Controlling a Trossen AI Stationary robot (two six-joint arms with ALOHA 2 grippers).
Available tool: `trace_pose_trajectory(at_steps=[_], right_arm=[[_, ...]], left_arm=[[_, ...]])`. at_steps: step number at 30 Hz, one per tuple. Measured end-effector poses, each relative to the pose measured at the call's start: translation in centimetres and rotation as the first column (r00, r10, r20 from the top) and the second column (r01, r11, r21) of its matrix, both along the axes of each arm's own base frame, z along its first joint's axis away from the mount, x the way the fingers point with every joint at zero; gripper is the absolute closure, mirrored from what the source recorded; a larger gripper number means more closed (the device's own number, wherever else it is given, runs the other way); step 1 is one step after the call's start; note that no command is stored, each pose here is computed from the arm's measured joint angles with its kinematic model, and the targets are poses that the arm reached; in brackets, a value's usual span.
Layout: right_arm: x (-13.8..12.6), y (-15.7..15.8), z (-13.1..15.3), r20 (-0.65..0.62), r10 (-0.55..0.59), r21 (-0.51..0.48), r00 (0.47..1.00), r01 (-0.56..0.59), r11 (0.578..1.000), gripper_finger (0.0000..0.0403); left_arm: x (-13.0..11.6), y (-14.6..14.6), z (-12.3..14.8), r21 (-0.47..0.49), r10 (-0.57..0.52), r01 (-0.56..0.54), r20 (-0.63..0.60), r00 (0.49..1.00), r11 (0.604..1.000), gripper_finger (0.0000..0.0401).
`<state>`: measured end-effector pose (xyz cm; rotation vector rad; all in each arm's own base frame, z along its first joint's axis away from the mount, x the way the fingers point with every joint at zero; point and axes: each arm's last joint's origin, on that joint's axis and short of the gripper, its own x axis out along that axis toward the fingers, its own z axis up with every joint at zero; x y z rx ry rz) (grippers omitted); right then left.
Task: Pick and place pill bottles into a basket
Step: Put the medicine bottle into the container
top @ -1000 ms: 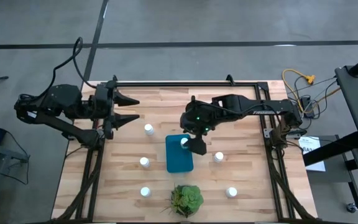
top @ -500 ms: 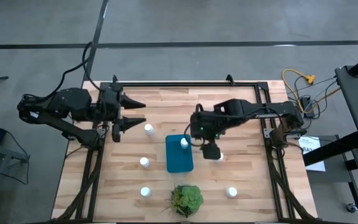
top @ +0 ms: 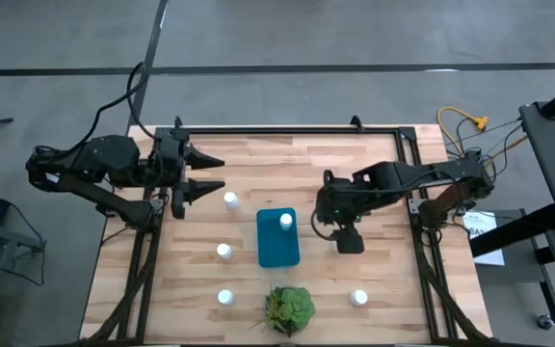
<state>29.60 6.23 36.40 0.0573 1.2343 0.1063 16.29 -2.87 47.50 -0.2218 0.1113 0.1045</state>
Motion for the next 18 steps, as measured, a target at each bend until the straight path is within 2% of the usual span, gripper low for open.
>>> trace_pose_trajectory(at_steps=[10,18], right_arm=[[-1.0,-0.1,-3.8,0.054,-0.056,0.048,0.997,0.054,0.997,0.0145],[-2.2,-0.1,-8.3,-0.062,-0.058,0.026,0.996,0.06,0.998,0.0138]], left_arm=[[0.5,-0.1,-0.2,0.001,0.001,-0.001,-0.013,1.0,1.0,0.017],[0.5,-0.1,-0.2,0.0,0.0,0.0,-0.012,1.0,1.0,0.017]])
